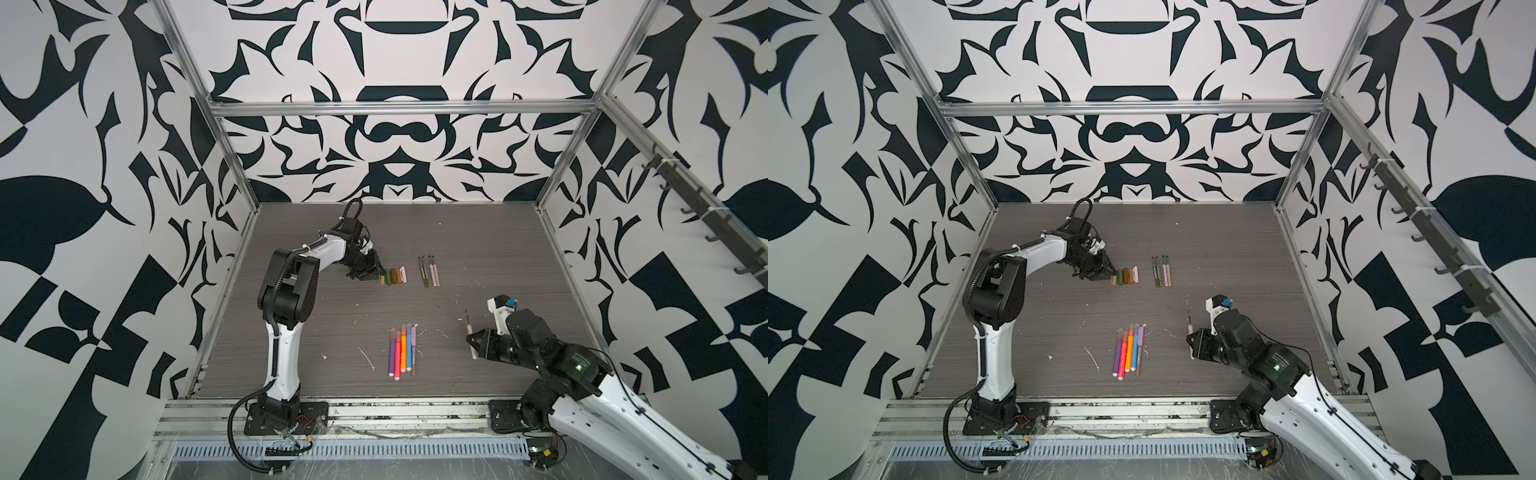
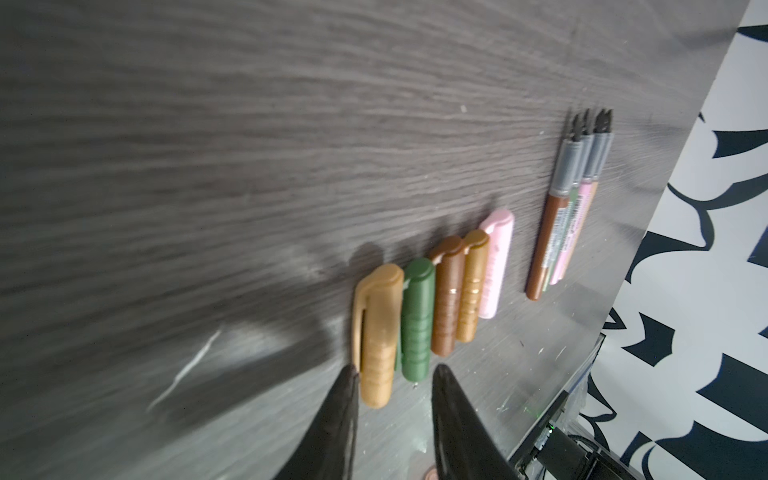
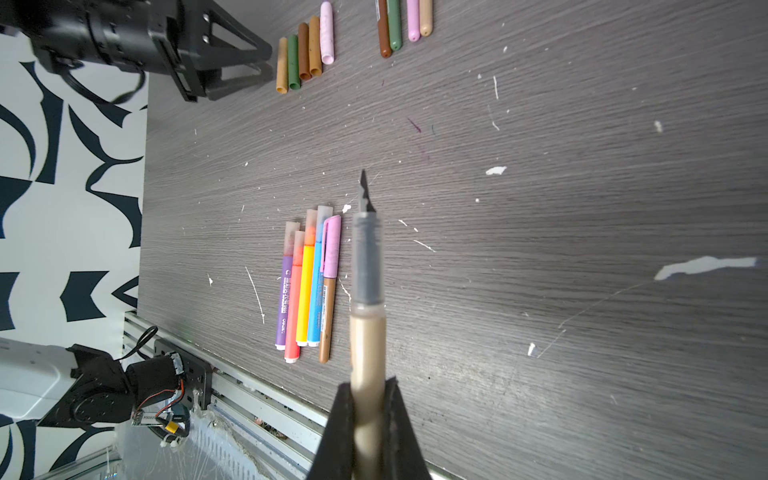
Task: Open the pen caps
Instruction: 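Lower the tan cap beside the green cap and open the left gripper, then carry the uncapped cream pen to the fountain pen row with the right gripper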
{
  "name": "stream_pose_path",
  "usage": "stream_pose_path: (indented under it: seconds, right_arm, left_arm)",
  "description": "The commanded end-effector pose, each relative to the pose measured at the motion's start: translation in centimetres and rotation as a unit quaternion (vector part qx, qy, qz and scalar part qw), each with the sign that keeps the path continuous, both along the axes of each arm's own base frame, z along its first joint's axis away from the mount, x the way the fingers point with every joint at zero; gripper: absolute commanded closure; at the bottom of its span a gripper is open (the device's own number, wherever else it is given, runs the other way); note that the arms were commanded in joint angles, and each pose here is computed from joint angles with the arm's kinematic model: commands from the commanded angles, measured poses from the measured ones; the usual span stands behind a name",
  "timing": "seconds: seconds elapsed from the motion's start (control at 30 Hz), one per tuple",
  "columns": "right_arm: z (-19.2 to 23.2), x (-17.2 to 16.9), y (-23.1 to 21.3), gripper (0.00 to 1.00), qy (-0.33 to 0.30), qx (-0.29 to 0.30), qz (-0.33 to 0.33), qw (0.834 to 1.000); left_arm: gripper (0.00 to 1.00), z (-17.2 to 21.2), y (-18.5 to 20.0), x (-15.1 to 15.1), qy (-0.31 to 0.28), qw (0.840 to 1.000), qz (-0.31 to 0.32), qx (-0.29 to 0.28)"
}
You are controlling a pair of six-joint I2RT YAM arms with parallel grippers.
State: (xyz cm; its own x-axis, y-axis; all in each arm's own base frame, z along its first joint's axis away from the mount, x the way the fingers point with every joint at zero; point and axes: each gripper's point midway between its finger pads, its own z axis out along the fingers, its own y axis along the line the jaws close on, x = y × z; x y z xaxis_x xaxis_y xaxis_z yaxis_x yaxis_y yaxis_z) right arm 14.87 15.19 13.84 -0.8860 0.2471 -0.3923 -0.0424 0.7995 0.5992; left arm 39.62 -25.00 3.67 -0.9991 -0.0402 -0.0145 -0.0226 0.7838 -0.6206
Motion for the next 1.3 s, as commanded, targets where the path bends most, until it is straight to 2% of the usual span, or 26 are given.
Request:
stream_pose_path:
  seconds: [0.0,0.87,0.97,1.13,1.27]
  right_arm:
    - [0.9,0.4,-0.3,1.0,-0.018,0.001,-0.009,1.0]
    - [0.6,0.4,-0.4,1.0,-0.018,-0.004,-0.007,1.0]
    - [0.7,0.8,-0.5,1.0,-0.026,-0.025,-0.001,0.999]
    - [0.8,3.4,-0.1,1.0,-0.048,-0.1,0.04,0.993]
    - [1.2,7.3,1.9,1.0,-0.054,-0.086,0.082,0.991]
  left_arm:
    - [0.65,-0.2,0.0,-0.2,0.016,1.0,-0.008,-0.001]
    - [0.63,-0.4,-0.4,-0.6,0.034,0.999,-0.012,-0.012]
    - [0.64,0.8,-0.1,-0.6,0.02,1.0,-0.014,-0.004]
    - [0.64,4.6,0.6,-0.2,-0.031,0.999,-0.015,0.003]
    - [0.64,8.5,0.7,0.0,-0.08,0.997,-0.012,-0.016]
